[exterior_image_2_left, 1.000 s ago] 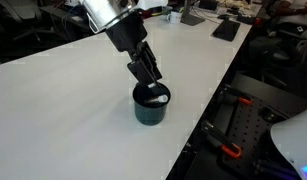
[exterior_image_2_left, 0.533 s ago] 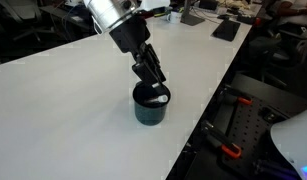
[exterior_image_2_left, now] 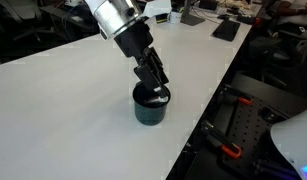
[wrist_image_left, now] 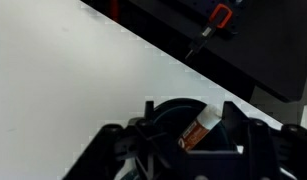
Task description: Remove the marker from the mug.
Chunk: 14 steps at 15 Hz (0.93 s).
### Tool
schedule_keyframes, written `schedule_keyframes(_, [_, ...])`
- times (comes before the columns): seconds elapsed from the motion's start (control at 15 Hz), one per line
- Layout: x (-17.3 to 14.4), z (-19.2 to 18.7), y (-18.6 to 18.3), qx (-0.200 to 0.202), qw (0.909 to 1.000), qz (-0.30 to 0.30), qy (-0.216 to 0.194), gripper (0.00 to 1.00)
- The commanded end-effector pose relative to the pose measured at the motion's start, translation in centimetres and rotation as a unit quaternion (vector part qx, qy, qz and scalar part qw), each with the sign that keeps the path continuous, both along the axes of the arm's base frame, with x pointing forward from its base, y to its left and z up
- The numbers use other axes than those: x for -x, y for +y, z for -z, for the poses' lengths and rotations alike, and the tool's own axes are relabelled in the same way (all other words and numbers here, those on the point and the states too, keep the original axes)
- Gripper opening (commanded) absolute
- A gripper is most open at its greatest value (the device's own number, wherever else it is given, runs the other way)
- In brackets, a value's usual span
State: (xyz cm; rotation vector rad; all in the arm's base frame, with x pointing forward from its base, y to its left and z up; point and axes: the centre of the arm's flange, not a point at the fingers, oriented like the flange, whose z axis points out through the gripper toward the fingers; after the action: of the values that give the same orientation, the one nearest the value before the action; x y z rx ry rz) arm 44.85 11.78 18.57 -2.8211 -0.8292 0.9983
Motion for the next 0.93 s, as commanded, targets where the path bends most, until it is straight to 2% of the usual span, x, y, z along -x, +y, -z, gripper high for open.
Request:
schedule_keyframes(0.0, [0.22, 0.15, -0.32, -0.002, 0.9998, 0.016, 0.013, 0.73])
schedule_keyframes(0.33, [0.20, 0.45, -0.72, -0.005, 0.9996, 0.024, 0.017, 0.71])
schedule_keyframes(0.47, [0.17, 0.47, -0.85, -0.005, 0.9995, 0.026, 0.017, 0.65])
schedule_keyframes(0.53, [0.15, 0.49, -0.94, -0.005, 0.9995, 0.027, 0.018, 0.73])
schedule_keyframes(0.73, [0.15, 0.68, -1.07, -0.004, 0.9994, 0.029, 0.020, 0.79])
schedule_keyframes(0.8, [0.17, 0.77, -1.10, -0.004, 0.9993, 0.029, 0.021, 0.76])
schedule_keyframes(0.87, [0.17, 0.89, -1.14, -0.003, 0.9993, 0.030, 0.022, 0.81])
